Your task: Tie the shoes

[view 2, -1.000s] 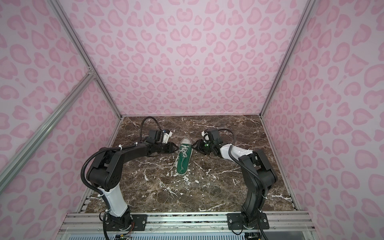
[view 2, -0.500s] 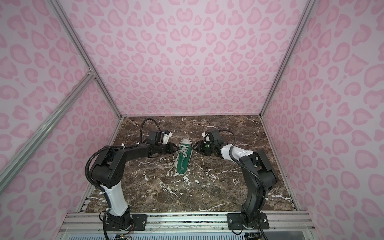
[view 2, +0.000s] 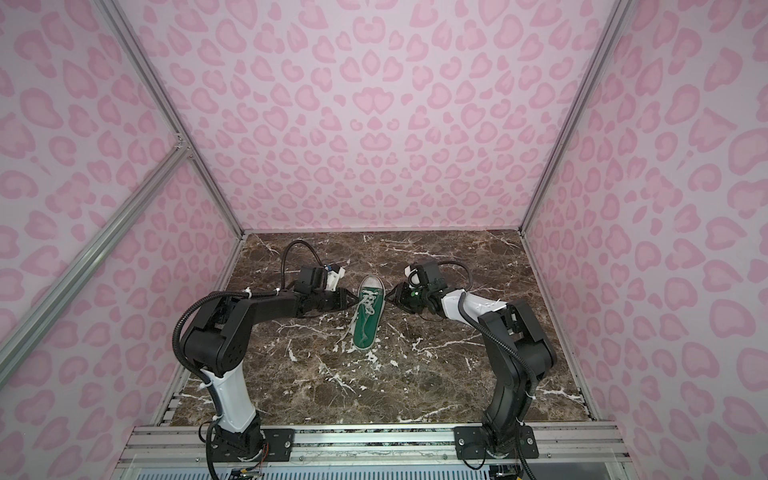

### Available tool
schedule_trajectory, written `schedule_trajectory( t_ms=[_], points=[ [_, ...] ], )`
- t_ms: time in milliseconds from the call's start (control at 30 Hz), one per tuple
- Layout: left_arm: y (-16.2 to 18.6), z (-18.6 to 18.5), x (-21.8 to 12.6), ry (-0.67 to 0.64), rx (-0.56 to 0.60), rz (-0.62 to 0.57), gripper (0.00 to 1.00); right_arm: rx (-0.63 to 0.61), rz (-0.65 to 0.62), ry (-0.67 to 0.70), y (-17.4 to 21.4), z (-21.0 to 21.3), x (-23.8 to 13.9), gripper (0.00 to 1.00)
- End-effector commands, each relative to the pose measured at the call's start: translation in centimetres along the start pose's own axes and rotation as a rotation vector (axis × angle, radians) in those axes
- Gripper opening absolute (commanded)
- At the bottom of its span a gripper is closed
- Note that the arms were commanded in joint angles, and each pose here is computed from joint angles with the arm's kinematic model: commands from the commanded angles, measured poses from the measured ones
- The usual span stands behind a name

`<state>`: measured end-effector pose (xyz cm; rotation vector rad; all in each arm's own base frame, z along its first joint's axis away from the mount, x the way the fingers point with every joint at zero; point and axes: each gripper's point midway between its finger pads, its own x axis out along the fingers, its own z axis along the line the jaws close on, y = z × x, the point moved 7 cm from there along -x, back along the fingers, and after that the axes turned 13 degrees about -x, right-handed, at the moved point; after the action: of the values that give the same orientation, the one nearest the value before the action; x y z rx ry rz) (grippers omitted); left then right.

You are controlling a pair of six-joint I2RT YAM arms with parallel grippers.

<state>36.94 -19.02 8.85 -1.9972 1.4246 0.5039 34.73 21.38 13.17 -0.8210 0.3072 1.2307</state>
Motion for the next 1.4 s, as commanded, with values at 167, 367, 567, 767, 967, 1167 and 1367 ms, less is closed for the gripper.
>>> schedule_trajectory(
  t_ms=[167, 367, 567, 767, 967, 1167, 1367],
  points=[
    [-0.3, -0.9, -0.3, 0.045, 0.006, -0.014, 0.34, -0.004, 0.012, 0.001, 0.2, -0.1, 0.2, 0.41],
    [-0.1, -1.1, 0.1, 0.05, 0.006, -0.001, 0.33, -0.007, 0.012, 0.005, 0.3, -0.2, 0.1, 0.41],
    [0.1, -1.5, -0.1, 0.05, 0.026, -0.005, 0.26, -0.01, 0.02, 0.007, 0.4, -0.2, 0.1, 0.41],
    [-0.1, -1.7, -0.5, 0.031, 0.046, -0.015, 0.12, -0.01, 0.022, 0.004, 0.5, -0.2, 0.0, 0.41],
    [-0.2, -2.1, -1.1, 0.018, 0.072, -0.026, 0.08, -0.019, 0.021, -0.007, 0.5, 0.5, 0.2, 0.41],
    [-0.1, -2.4, -1.4, 0.032, 0.074, -0.021, 0.07, -0.031, 0.021, -0.1, 0.0, 3.1, 1.5, 0.39],
    [-0.1, -3.0, -2.0, 0.037, 0.077, -0.029, 0.07, 0.008, -0.012, -0.151, -0.9, 4.7, 3.0, 0.3]
  ],
)
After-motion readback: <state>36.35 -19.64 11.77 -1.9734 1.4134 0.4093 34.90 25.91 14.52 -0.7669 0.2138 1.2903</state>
